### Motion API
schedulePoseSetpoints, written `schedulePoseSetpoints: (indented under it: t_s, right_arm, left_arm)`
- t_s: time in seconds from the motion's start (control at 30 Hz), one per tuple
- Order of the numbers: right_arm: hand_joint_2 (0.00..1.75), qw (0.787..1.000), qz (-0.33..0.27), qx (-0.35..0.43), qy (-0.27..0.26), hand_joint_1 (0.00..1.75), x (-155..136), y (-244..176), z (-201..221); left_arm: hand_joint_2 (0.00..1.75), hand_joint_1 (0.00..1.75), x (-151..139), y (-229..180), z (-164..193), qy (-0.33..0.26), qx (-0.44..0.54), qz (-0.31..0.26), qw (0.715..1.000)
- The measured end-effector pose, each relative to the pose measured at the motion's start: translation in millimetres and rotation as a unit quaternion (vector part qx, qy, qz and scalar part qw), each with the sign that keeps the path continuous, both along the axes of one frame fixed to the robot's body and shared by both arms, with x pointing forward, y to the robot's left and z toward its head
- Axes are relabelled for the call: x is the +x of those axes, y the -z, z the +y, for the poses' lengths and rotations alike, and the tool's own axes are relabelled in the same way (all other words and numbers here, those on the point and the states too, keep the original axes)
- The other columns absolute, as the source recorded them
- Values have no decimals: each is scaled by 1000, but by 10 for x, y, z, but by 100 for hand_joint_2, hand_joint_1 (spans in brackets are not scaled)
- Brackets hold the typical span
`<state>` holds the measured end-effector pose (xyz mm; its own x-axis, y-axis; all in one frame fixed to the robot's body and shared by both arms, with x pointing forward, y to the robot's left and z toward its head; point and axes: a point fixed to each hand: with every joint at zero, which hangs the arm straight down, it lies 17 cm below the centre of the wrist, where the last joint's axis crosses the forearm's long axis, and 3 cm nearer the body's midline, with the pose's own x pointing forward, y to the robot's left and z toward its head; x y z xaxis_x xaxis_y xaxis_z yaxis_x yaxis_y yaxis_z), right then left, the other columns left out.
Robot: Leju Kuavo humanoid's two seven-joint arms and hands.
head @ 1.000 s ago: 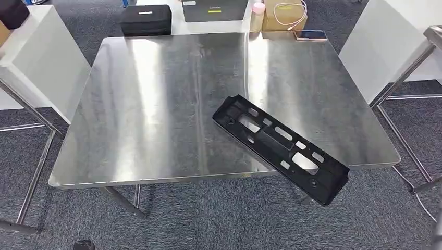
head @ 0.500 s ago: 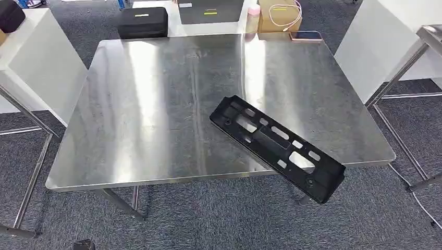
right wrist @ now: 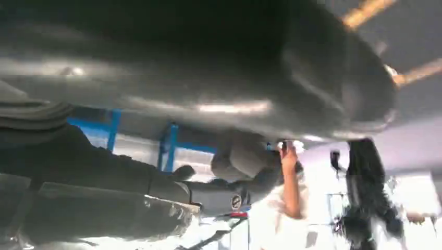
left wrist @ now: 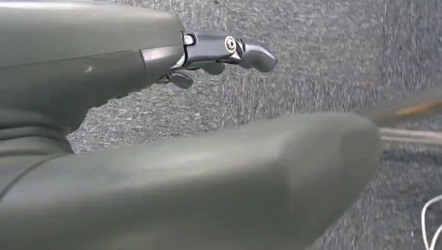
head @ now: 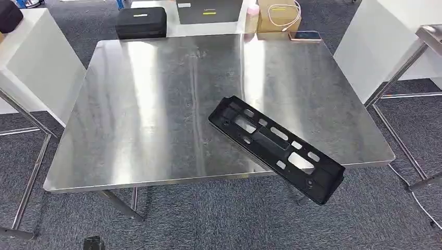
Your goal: Take the parts from the cabinet and place them on the table.
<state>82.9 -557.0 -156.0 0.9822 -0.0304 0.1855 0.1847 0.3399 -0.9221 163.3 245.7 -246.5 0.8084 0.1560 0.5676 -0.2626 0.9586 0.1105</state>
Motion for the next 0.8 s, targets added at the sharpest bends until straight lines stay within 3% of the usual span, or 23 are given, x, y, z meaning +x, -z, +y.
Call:
schedulePoseSetpoints:
  t_s: [0.23, 0.8]
  right_arm:
    - [0, 998, 13, 54, -15, 0, -23, 285, 468]
    - [0, 996, 10, 92, -20, 0, -46, 457, 778]
  left_arm:
    - [0, 0, 118, -31, -128, 40, -1, -5, 999]
    - [0, 0, 180, -51, -183, 60, 0, -9, 998]
